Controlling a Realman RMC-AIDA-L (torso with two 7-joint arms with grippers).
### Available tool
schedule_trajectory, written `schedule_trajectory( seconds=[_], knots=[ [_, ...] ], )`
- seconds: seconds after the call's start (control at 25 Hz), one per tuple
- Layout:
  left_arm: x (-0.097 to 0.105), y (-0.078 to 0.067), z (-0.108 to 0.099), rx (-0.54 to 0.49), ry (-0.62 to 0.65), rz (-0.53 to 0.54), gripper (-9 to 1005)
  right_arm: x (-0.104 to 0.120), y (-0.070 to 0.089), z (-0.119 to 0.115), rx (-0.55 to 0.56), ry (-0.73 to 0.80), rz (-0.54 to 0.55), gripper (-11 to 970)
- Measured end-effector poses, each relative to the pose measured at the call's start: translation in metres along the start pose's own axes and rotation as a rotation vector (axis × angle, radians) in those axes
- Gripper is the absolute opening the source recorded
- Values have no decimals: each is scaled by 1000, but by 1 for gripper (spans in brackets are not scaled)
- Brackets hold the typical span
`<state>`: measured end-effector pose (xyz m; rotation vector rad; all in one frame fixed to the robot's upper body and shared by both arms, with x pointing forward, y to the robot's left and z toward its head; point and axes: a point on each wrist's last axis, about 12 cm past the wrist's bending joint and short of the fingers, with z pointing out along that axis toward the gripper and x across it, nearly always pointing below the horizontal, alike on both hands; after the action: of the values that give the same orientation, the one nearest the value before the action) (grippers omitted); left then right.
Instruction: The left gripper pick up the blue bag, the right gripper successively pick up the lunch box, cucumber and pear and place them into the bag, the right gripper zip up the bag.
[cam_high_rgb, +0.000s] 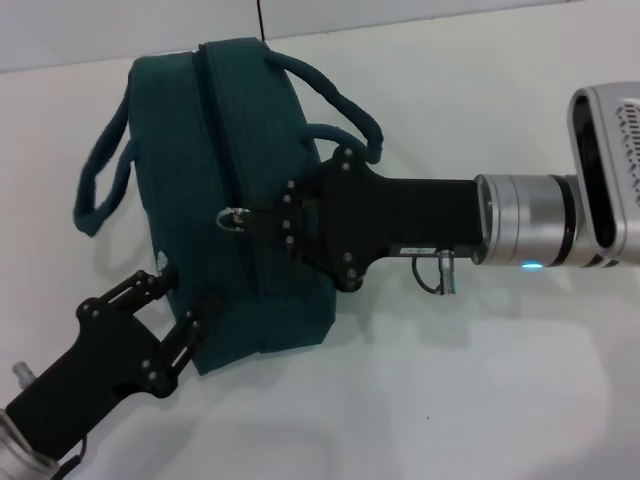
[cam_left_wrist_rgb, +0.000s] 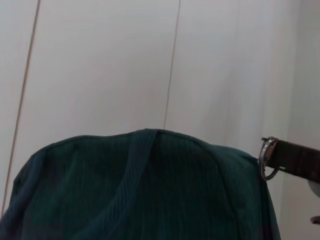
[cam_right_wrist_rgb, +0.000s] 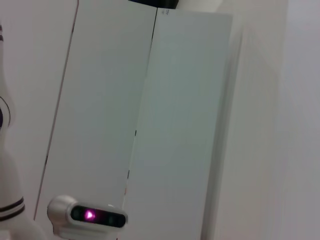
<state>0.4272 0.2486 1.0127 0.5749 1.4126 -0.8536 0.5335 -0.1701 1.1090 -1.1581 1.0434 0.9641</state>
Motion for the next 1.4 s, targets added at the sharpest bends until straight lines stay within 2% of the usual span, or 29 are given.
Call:
schedule_trajectory(
  seconds=[0.04, 0.28, 0.48, 1.0, 1.4],
  knots=[
    [0, 0, 0, 0, 1, 4, 524, 0, 0, -1, 1, -3, 0, 8],
    [0, 1, 4, 10, 5, 53, 348, -2, 0, -4, 24, -21, 1, 8],
    [3, -2, 4, 39, 28, 94, 294, -6, -5, -7, 70, -48, -5, 7],
    [5, 3, -4, 37, 77, 109, 237, -13, -25, -15, 212, -71, -99, 8],
    [5, 2, -3, 52, 81, 114, 131, -15, -26, -24, 253, -95, -75, 7]
  ],
)
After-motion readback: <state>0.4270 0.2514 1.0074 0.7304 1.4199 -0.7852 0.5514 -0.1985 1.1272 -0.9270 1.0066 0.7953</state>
